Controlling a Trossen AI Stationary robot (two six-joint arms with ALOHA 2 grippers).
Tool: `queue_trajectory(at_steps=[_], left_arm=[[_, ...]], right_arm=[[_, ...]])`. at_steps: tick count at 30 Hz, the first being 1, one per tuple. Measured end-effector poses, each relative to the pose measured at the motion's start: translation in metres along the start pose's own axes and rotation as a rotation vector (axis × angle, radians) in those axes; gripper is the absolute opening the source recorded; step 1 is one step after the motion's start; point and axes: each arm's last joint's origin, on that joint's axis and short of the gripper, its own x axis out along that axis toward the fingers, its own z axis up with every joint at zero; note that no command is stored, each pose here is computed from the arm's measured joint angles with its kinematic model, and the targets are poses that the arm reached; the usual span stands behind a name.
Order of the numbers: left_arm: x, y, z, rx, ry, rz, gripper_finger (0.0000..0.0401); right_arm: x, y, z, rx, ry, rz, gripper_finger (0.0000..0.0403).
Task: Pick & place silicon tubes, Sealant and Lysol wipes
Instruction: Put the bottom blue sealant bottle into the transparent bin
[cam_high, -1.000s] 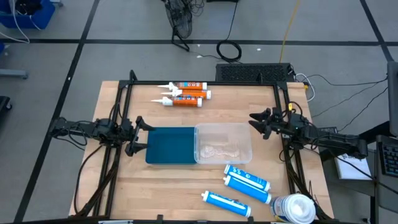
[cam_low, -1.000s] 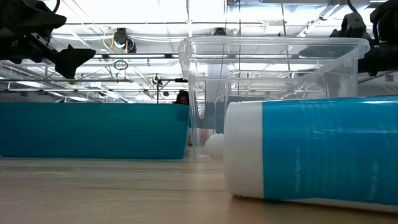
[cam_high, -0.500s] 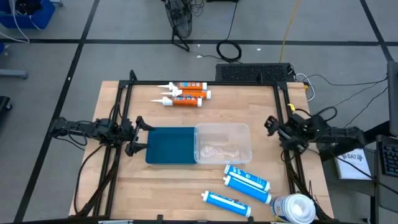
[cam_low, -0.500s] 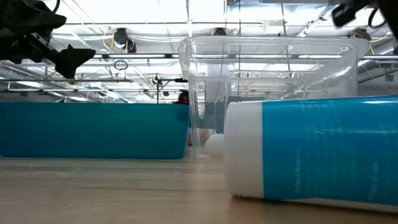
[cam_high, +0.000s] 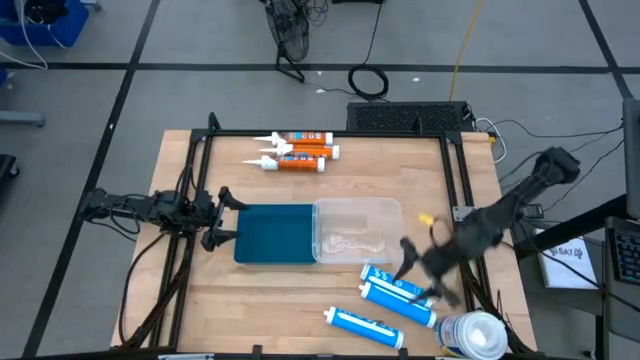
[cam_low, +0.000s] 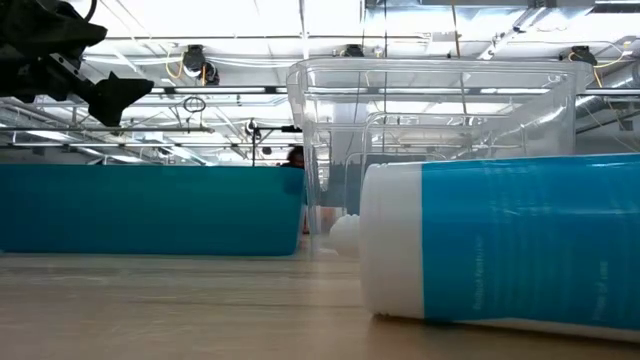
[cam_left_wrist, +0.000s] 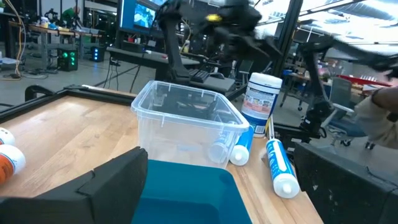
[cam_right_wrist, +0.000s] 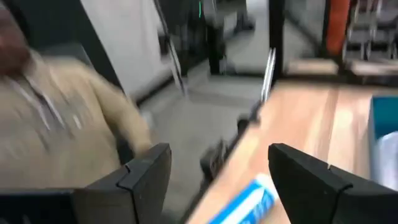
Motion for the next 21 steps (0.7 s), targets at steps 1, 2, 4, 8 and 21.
queue_trajectory(at_steps=[1,2,4,8,21], left_arm=[[0.0,0.0,0.0,0.0,0.0,-0.001,0.0395],[0.0,0.0,0.0,0.0,0.0,0.0,0.0395],[0.0,0.0,0.0,0.0,0.0,0.0,0.0395],[0.0,0.0,0.0,0.0,0.0,0.0,0.0395],[0.0,0.0,0.0,0.0,0.0,0.0,0.0395]], right_arm=[[0.011,0.011,0.003,-0.017,0.071,-0.032,0.0251],[0.021,0.021,0.004,-0.032,0.149,-0.078,0.0251],[0.043,0.039,0.003,-0.039,0.274,-0.167,0.0251],[0.083,0.063,0.002,0.036,0.391,-0.287,0.0251],[0.154,0.066,-0.058,0.331,0.67,-0.422,0.0251]])
